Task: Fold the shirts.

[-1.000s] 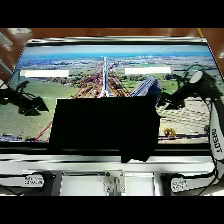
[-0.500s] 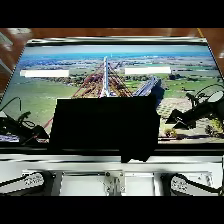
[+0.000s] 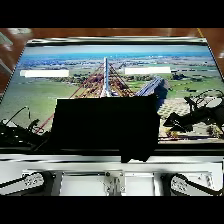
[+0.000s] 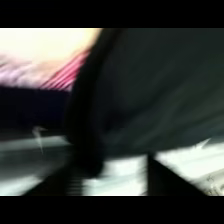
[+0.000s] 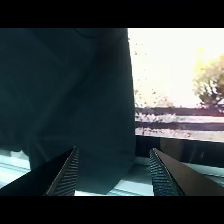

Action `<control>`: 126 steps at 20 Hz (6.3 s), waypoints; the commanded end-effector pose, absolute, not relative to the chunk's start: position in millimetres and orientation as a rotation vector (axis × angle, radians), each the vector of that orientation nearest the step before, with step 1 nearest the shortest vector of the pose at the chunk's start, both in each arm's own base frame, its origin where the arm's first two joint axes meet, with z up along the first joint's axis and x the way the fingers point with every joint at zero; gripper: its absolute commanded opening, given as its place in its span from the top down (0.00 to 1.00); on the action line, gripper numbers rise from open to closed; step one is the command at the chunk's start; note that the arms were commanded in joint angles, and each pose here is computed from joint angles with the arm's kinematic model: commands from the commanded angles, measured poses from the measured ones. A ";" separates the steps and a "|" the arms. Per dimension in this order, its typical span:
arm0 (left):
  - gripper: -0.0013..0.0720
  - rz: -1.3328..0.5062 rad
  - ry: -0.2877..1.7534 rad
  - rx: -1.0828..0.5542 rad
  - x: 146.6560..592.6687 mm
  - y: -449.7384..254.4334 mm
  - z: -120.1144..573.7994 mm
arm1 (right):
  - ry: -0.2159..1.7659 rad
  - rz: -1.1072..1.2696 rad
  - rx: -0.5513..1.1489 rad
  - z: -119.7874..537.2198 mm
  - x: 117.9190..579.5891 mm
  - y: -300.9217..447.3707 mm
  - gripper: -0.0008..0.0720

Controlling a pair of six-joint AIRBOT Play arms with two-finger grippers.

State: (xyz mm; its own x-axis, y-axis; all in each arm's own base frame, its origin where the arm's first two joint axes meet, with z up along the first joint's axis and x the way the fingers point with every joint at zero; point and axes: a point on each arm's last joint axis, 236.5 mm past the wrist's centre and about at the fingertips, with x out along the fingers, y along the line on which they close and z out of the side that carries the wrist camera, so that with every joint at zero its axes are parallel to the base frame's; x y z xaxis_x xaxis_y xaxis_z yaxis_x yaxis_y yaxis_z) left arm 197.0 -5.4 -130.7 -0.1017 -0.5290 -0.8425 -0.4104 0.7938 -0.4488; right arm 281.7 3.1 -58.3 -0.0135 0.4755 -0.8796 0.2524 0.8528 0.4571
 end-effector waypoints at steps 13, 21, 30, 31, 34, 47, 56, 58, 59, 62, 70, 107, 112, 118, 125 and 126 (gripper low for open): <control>0.92 -0.098 1.584 -0.668 214.1 -0.7 -109.8 | 1.771 0.464 0.855 -53.6 212.7 77.7 0.13; 0.92 -0.115 1.509 -0.673 223.5 -5.7 -90.2 | 1.804 0.199 0.790 -103.5 164.3 63.8 0.14; 0.92 -0.138 1.466 -0.721 233.9 -13.6 -84.3 | 1.697 0.168 0.885 -121.2 175.1 76.8 0.24; 0.92 -0.138 1.466 -0.721 233.9 -13.5 -84.3 | 1.681 0.158 0.880 -123.1 178.9 75.5 0.24; 0.92 -0.143 1.465 -0.716 234.1 -13.6 -84.2 | 1.684 0.174 0.779 -133.6 182.7 89.9 0.29; 0.92 -0.213 1.210 -0.526 284.7 4.5 -21.3 | 1.369 0.381 0.829 -41.8 230.3 127.4 0.90; 0.92 -0.169 0.993 -0.626 348.2 16.0 9.1 | 1.109 0.305 0.799 10.4 359.0 92.6 0.90; 0.92 -0.180 0.997 -0.635 361.3 15.8 7.1 | 1.107 0.297 0.804 7.5 386.5 87.6 0.90; 0.92 -0.191 1.002 -0.628 369.0 14.4 6.9 | 1.101 0.292 0.801 5.9 399.2 85.1 0.90; 0.92 -0.242 1.031 -0.603 398.1 3.7 1.3 | 1.098 0.287 0.792 -4.8 432.3 88.2 0.90; 0.92 -0.217 1.122 -0.694 436.4 8.8 -40.1 | 1.042 0.224 0.768 -33.7 491.4 86.3 0.90; 0.92 -0.806 0.899 -0.757 468.1 -178.9 133.0 | 1.363 0.346 0.715 -30.6 431.1 70.3 0.90; 0.92 -0.889 1.108 -0.644 439.3 -278.3 53.4 | 1.196 0.352 0.688 74.8 419.1 72.6 0.90; 0.92 -0.946 1.267 -0.581 392.4 -368.8 -16.7 | 1.181 0.379 0.659 139.8 364.6 84.5 0.90; 0.92 -0.971 1.344 -0.635 337.5 -455.3 -42.1 | 1.090 0.371 0.625 191.7 323.0 90.1 0.90; 0.92 -0.986 1.365 -0.668 327.0 -467.3 -42.0 | 1.081 0.371 0.619 194.4 320.8 90.1 0.89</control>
State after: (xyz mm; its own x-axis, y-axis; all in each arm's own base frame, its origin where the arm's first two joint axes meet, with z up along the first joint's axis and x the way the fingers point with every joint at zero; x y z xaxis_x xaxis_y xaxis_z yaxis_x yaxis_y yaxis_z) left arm 351.8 -432.1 -36.0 -0.0388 -0.8527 -0.5209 0.2461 0.4971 -0.8321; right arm 334.3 88.8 180.2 0.4110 0.5744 -0.7079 0.0221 0.7700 0.6376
